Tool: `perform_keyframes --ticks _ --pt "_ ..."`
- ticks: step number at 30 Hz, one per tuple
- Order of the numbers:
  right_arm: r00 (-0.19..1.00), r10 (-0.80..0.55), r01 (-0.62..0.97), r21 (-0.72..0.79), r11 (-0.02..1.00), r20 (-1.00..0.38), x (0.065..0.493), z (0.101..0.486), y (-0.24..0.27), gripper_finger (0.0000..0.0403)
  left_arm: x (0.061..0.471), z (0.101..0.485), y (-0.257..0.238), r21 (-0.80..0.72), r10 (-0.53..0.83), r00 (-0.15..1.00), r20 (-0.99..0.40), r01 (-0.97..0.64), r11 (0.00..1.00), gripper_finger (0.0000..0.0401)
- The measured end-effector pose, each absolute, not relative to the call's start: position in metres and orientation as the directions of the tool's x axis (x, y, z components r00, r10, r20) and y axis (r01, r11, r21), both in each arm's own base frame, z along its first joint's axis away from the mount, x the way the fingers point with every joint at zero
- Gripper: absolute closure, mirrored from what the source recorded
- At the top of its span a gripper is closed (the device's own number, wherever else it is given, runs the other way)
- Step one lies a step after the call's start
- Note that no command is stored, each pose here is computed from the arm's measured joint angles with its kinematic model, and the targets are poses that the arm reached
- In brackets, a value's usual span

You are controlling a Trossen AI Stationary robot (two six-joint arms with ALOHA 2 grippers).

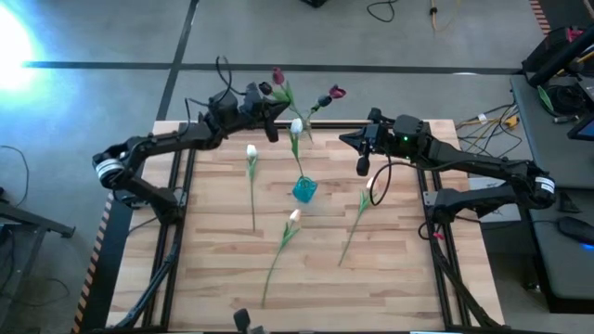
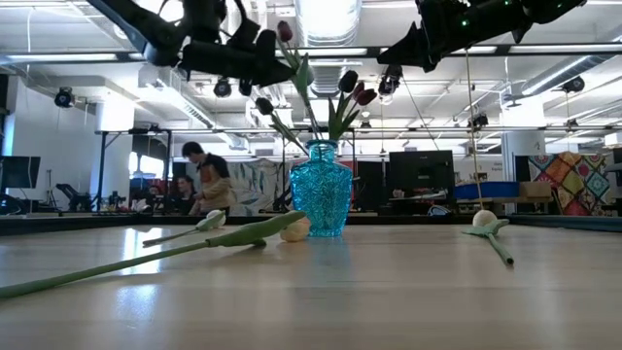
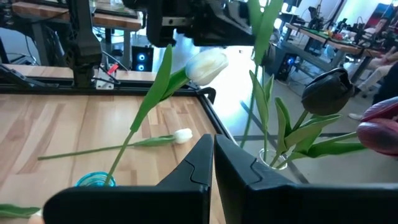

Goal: Sort flowers into vase by color
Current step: Put the red tulip into the transparent vase

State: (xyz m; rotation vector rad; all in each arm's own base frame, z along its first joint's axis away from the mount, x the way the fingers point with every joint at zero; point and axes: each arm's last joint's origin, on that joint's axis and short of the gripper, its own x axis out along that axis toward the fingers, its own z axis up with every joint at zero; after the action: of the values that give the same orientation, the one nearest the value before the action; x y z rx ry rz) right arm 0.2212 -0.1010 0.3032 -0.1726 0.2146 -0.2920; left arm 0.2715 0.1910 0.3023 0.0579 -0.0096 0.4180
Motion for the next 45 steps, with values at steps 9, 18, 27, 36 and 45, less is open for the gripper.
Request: perform_keyframes --ticks 9,18,27,36,45 --pt "0.935 -0.302 0.265 -0.199 0.943 -0.186 0.221 0.303 -0.101 0.0394 0.279 0.342 0.203 0.195 0.411 0.91 -0.05 -0.395 0.898 0.0401" --pt "0.935 -0.302 0.263 -0.205 0.943 -0.186 0.221 0.303 -0.101 0.0394 0.272 0.366 0.215 0.267 0.45 0.893 -0.026 -0.428 0.864 0.0401" --pt "0.935 -0.301 0.263 -0.205 0.943 -0.186 0.221 0.303 -0.101 0.0394 0.267 0.362 0.224 0.299 0.478 0.878 -0.011 -0.453 0.84 0.0401" --pt "0.935 -0.302 0.264 -0.2 0.943 -0.186 0.221 0.303 -0.101 0.0394 0.291 0.331 0.247 0.279 0.475 0.876 -0.084 -0.437 0.855 0.0401" --pt "0.935 -0.302 0.265 -0.199 0.944 -0.188 0.221 0.303 -0.101 0.0394 0.307 0.305 0.259 0.233 0.431 0.89 -0.148 -0.392 0.89 0.0401"
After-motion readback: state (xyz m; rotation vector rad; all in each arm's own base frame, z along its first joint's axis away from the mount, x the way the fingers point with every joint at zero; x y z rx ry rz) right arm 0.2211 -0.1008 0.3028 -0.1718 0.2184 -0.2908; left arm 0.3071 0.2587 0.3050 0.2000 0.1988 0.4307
